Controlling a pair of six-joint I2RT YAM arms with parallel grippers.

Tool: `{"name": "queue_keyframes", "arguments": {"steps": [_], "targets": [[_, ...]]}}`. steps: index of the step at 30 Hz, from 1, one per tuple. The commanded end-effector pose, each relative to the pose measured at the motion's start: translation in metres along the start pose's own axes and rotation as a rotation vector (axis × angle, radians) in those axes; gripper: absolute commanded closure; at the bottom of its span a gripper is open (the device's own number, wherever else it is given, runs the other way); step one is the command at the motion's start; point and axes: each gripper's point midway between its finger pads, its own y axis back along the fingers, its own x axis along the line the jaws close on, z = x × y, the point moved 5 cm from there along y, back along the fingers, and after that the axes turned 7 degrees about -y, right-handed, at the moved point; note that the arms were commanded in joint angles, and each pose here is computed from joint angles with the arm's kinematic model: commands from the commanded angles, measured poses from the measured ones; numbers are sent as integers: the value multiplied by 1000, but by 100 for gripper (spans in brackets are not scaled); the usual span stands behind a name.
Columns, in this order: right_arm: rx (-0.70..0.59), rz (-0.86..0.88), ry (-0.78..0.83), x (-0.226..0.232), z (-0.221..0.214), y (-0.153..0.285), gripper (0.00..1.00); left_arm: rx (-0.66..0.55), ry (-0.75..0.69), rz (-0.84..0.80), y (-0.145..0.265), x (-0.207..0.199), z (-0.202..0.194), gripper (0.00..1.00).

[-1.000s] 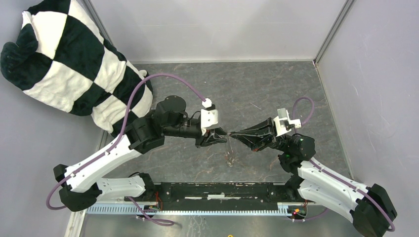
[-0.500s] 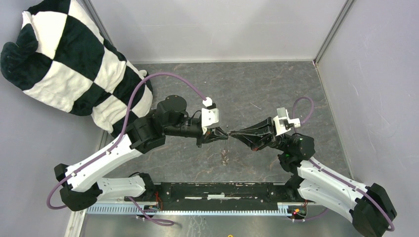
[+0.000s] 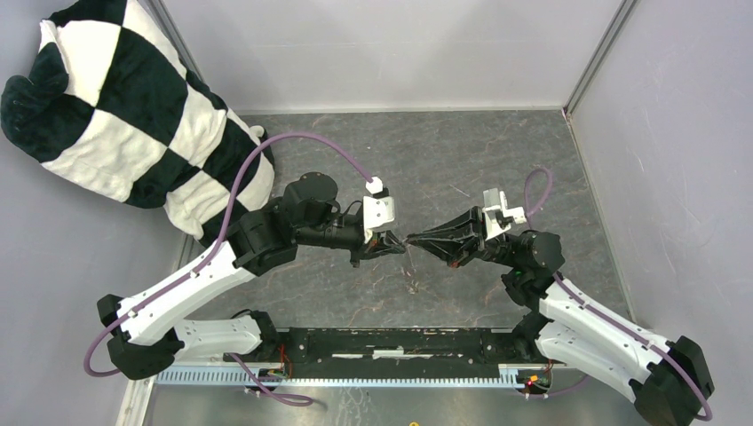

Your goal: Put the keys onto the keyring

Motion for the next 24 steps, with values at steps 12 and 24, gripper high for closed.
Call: {"name": "queue_keyframes", "arguments": {"steps": [12,24], "targets": [[23,51,-10,8,1,-1,99,-55,-20,64,0,11,15,79],[29,35,10,8,5,-2,90,-5,-33,69,0,11,5,98]]}}
